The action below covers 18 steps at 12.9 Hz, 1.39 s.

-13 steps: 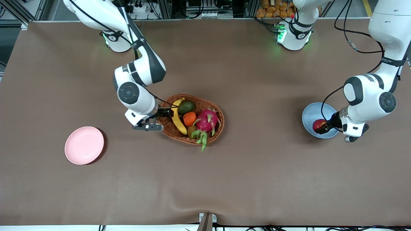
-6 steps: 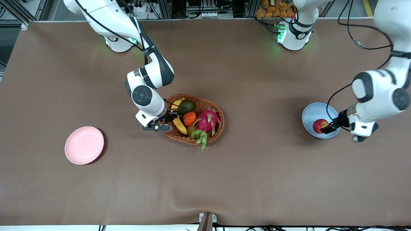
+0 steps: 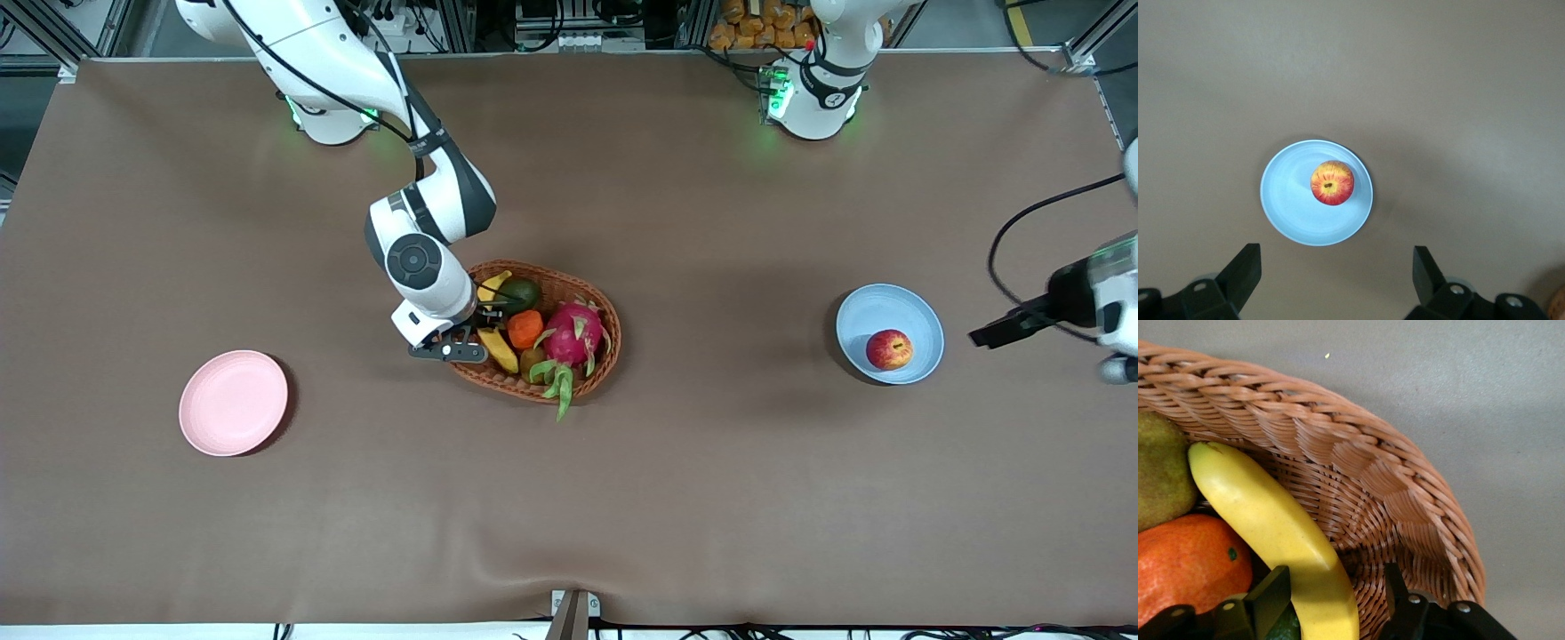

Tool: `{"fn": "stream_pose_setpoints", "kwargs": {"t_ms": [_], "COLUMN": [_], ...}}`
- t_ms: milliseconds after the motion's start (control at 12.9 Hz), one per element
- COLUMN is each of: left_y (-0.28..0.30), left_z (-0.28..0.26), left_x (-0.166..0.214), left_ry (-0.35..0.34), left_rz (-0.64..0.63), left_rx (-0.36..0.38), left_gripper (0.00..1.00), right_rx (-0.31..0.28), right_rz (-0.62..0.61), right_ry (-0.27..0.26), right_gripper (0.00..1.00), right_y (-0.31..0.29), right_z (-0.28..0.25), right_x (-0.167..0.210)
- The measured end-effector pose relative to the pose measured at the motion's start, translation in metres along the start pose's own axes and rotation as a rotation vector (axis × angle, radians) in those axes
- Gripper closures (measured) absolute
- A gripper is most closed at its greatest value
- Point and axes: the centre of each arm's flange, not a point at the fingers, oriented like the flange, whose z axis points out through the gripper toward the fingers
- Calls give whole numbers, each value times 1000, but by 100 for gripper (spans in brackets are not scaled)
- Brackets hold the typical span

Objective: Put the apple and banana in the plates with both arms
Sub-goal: 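Close the right gripper on the yellow banana while the left gripper withdraws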

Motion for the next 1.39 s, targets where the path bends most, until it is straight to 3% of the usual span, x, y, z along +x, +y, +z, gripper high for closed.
{"fn": "stream_pose_setpoints", "kwargs": {"t_ms": [386, 773, 927, 1159, 1391], "left_y": [23, 6, 10, 18, 10], "left_z": [-89, -126, -131, -129, -127], "left_x": [-41, -66, -87, -113, -131], "left_ry": [77, 117, 102, 92, 89], "left_rz": [112, 214, 229, 261, 270], "left_rx": [34, 64, 82, 90, 83], "left_gripper": [0, 0, 0, 0, 0], "right_rx": [8, 27, 26, 23, 26], "right_rz": [77, 104, 105, 103, 103], "right_ry": [-14, -27, -28, -32, -28], "right_gripper": [32, 30, 33, 56, 59], "right_y": [-15, -18, -17, -17, -18], "right_z": [15, 17, 18, 19, 16], "right_x": [-12, -14, -14, -14, -13]}}
